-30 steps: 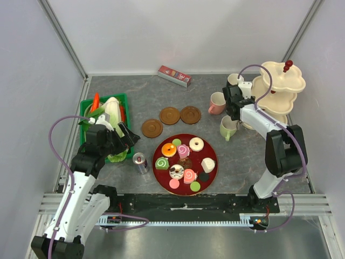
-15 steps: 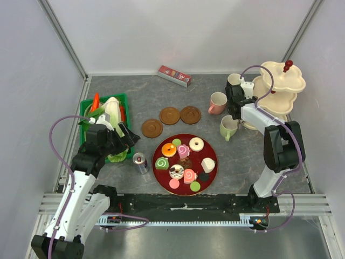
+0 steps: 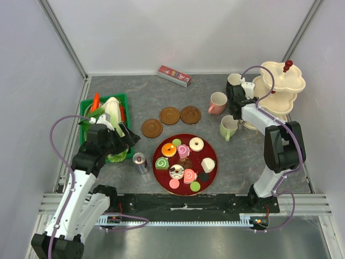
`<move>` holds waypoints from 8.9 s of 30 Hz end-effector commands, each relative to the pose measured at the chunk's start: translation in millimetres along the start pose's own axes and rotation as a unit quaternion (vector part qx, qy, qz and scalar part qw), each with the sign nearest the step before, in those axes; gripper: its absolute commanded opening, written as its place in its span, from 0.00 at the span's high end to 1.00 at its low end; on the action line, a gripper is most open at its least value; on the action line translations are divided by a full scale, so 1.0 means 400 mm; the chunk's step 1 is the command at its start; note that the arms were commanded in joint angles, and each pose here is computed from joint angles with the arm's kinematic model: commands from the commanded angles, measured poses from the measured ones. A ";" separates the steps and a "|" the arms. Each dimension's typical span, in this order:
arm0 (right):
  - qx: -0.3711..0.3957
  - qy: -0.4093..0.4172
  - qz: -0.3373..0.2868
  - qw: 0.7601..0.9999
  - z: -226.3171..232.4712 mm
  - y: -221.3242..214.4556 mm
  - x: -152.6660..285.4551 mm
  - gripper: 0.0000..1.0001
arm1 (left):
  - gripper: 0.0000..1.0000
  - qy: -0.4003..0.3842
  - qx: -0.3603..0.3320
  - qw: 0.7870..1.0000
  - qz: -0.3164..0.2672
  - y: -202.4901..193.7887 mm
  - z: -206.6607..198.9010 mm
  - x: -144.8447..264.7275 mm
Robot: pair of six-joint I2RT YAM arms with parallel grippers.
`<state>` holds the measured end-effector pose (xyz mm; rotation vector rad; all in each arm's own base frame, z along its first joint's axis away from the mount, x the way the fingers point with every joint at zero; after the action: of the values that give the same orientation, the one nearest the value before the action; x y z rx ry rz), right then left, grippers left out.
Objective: Serve the afternoon tea
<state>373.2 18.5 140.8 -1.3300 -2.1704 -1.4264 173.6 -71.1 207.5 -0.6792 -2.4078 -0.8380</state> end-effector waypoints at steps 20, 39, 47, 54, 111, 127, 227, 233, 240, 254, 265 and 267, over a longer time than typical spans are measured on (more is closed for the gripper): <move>-0.087 0.115 -0.018 0.989 -0.093 -0.072 0.192 0.31 | 0.01 -0.010 0.009 1.000 -0.008 0.010 -0.013 0.001; -0.102 0.390 -0.186 0.896 -0.231 -0.012 0.575 0.31 | 0.01 -0.021 0.006 1.000 -0.001 0.005 -0.017 0.003; 0.041 0.481 -0.151 0.862 -0.032 -0.061 0.697 0.31 | 0.01 -0.015 0.008 1.000 0.002 0.004 -0.014 -0.003; 0.090 0.427 -0.072 0.897 0.071 -0.158 0.716 0.30 | 0.01 -0.014 0.010 1.000 0.004 0.001 -0.010 -0.006; 0.095 0.297 0.027 0.950 0.213 -0.265 0.693 0.47 | 0.01 -0.043 0.009 0.999 0.005 -0.008 -0.017 0.002; 0.009 0.310 -0.119 0.943 0.032 -0.053 0.793 0.50 | 0.01 -0.044 0.009 0.999 0.004 -0.006 -0.019 0.003; -0.058 0.475 -0.135 0.868 -0.260 -0.033 0.625 0.30 | 0.01 -0.053 0.009 0.998 0.017 -0.017 -0.018 -0.003; 0.026 0.554 -0.131 0.822 -0.121 -0.051 0.725 0.30 | 0.01 -0.046 0.009 0.999 0.017 -0.016 -0.014 -0.009; 0.159 0.589 -0.117 0.784 0.088 -0.102 0.837 0.30 | 0.01 -0.041 0.010 0.999 0.021 -0.017 -0.011 -0.014; 0.298 0.461 -0.099 0.830 0.277 -0.132 0.804 0.30 | 0.01 -0.040 0.012 0.999 0.026 -0.020 -0.010 -0.017; 0.355 0.429 -0.073 0.828 0.332 -0.163 0.790 0.29 | 0.01 -0.040 0.012 0.999 0.029 -0.023 -0.008 -0.020; 0.362 0.427 -0.072 0.826 0.344 -0.162 0.788 0.29 | 0.01 -0.039 0.013 0.999 0.029 -0.023 -0.008 -0.019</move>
<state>177.3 293.8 214.1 -0.1921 -1.7909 -0.8197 172.8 -77.6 196.7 -0.7539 -2.4147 -0.7974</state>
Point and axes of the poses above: each gripper's point midway between its finger pads, its own x axis back along the fingers, its own z axis along the line the jaws close on, y = z × x, the point moved 7 cm from there along x, back along the fingers, and after that the axes turned 15 degrees about x, right-handed, at the moved point
